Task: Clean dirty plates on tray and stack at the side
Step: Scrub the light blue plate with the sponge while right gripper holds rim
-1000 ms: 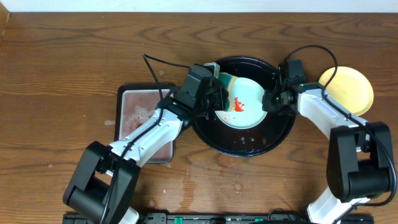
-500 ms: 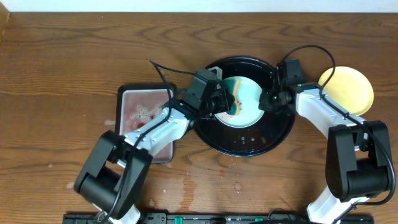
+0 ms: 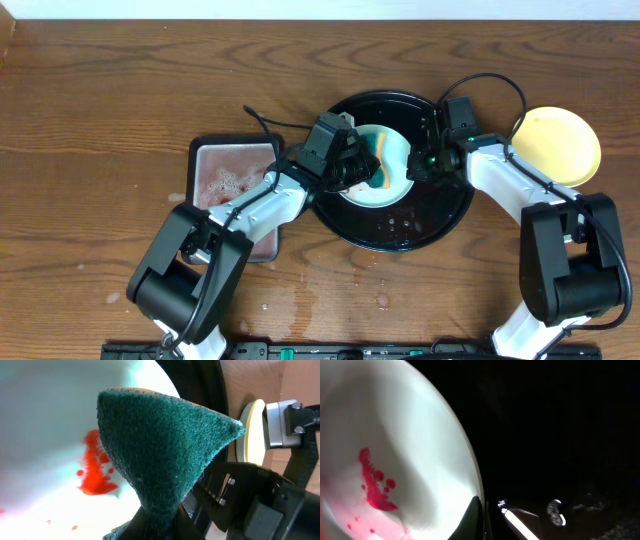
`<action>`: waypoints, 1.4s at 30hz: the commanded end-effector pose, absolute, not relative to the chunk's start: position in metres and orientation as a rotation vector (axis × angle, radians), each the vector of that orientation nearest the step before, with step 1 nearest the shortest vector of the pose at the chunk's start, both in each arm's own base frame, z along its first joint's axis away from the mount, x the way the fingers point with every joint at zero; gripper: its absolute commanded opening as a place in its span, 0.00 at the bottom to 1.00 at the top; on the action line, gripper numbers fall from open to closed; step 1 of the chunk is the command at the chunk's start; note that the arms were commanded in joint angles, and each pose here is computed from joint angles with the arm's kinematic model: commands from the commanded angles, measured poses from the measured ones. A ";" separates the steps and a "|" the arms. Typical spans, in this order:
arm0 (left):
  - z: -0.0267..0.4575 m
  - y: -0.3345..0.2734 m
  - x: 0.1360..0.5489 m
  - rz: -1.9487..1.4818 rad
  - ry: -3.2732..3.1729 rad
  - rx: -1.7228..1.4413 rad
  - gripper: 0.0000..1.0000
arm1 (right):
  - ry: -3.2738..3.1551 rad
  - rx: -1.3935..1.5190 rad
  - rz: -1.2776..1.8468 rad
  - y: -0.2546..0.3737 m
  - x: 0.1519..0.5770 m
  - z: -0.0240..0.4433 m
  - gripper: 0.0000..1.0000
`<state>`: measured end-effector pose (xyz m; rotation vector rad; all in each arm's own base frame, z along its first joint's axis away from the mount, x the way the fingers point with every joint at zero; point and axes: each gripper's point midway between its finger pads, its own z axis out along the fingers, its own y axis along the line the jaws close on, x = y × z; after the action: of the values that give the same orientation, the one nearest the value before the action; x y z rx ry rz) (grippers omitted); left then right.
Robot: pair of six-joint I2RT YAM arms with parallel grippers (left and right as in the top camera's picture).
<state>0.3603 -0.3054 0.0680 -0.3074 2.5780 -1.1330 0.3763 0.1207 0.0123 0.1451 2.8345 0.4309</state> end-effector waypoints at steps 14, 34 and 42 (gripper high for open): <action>0.050 -0.292 0.381 -1.132 2.602 -0.455 0.07 | 2.846 0.047 0.545 0.142 0.371 0.013 0.01; 0.005 -0.269 0.353 -1.073 2.822 -0.553 0.07 | 2.857 -0.003 0.537 0.149 0.366 0.012 0.01; 0.014 -0.234 0.360 -0.938 2.833 -0.500 0.07 | 2.860 -0.002 0.533 0.149 0.365 0.012 0.01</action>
<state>0.3573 -0.2558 0.0187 -0.5445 2.8275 -1.0722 0.3670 0.1387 0.0131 0.0516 2.8548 0.4941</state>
